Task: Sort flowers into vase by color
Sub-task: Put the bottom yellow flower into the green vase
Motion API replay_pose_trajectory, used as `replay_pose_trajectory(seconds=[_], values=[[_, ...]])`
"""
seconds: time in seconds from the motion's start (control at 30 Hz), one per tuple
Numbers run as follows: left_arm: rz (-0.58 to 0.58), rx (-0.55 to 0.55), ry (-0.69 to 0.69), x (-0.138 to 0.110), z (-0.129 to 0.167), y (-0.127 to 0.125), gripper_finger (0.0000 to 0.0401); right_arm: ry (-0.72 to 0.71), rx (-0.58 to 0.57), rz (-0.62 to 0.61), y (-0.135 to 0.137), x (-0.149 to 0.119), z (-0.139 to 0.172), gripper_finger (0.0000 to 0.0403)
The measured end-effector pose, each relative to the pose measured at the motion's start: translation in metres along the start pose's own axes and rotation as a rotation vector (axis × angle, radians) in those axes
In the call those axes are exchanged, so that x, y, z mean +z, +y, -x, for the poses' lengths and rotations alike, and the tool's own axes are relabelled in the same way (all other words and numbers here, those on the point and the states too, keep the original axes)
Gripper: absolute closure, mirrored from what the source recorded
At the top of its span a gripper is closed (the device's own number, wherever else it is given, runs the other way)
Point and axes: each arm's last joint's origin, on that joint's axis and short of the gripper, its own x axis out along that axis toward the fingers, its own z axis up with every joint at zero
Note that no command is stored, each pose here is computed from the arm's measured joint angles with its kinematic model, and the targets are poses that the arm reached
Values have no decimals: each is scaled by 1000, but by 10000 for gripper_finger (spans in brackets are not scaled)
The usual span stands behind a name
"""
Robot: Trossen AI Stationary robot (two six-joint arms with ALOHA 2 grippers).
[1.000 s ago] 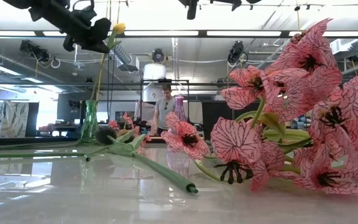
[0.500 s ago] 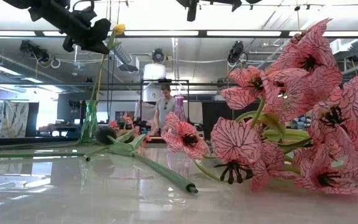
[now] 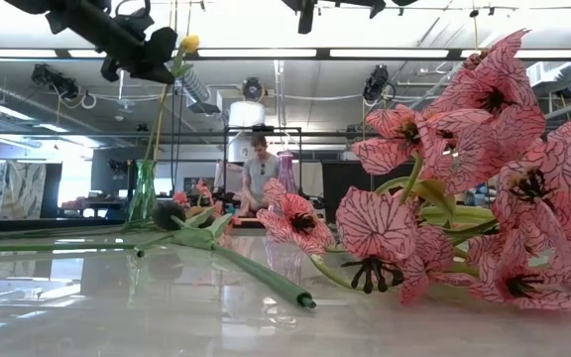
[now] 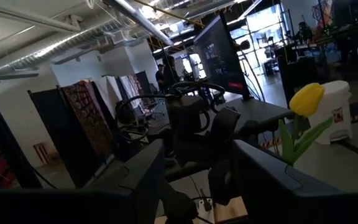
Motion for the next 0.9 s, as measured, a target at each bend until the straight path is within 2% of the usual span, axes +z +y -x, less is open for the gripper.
replay_pose_trajectory(seconds=[0.5,0.9], values=[[4,-19,-39,5,12,1,387,0,0,-1,0,0,0,207],[-36,-17,-9,2,17,2,387,0,0,-1,0,0,0,207]])
